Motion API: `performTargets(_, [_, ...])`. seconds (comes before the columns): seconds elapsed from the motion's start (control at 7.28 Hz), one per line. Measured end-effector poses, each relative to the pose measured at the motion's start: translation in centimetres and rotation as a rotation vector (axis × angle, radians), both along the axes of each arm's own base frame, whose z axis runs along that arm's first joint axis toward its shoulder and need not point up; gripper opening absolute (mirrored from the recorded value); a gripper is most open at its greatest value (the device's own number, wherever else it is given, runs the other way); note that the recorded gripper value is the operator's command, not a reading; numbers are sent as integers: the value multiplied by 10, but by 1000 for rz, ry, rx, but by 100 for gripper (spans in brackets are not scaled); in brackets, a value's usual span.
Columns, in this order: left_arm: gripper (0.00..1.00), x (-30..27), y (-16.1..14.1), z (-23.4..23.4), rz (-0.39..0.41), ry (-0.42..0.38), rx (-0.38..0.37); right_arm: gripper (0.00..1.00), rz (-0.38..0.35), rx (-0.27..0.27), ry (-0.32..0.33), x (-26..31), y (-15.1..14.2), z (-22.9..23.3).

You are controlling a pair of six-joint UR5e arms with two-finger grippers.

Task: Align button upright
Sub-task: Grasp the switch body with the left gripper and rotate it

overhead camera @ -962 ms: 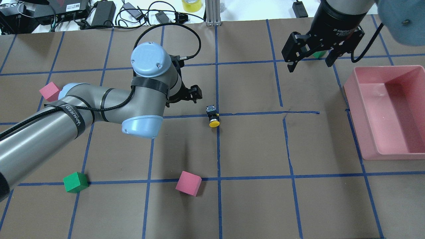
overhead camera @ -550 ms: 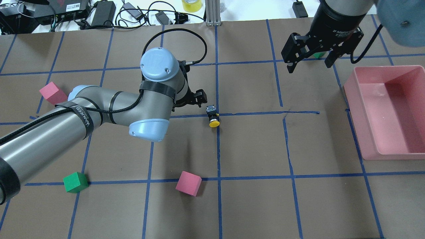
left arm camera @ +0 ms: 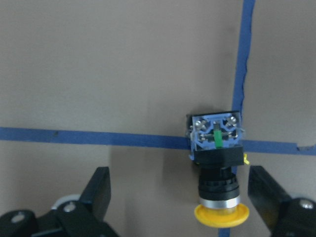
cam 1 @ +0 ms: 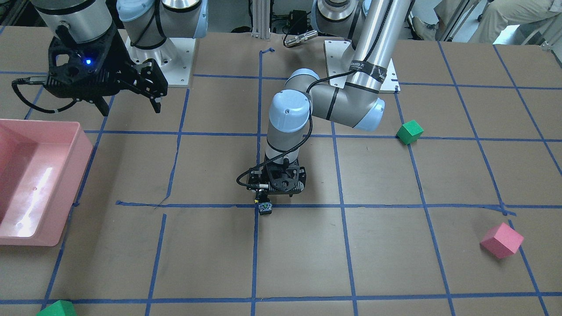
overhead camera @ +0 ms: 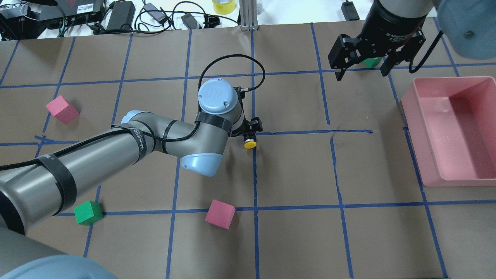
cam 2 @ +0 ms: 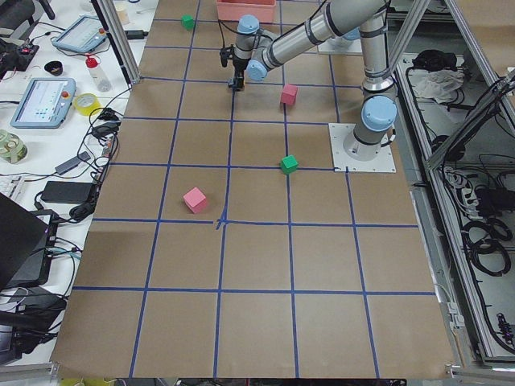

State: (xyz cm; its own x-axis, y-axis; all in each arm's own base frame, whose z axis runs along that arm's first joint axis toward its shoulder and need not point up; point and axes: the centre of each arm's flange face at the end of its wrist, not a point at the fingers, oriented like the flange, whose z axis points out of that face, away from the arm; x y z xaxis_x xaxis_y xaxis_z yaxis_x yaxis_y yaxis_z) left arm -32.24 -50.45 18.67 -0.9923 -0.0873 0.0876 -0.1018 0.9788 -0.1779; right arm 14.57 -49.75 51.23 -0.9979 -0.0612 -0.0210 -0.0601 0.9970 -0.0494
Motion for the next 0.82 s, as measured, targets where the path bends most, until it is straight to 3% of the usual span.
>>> performTargets(0.14, [93,-2,0,-6,1,8,7,100,-13,-1,0,0,0,0])
performTargets(0.27, [79,-6,0,-11,13,36,21,100,-19,0,0,1,1,0])
performTargets(0.41, [56,-9,1,-14,36,69,37,100,-20,0,0,1,1,0])
performTargets(0.55, [12,-10,2,-16,47,83,47,100,-20,1,0,1,1,0])
performTargets(0.69, [0,-11,2,-18,44,85,54,100,-20,3,1,1,1,-2])
performTargets(0.82, [0,-11,2,-18,38,84,57,100,-20,8,0,1,2,-4])
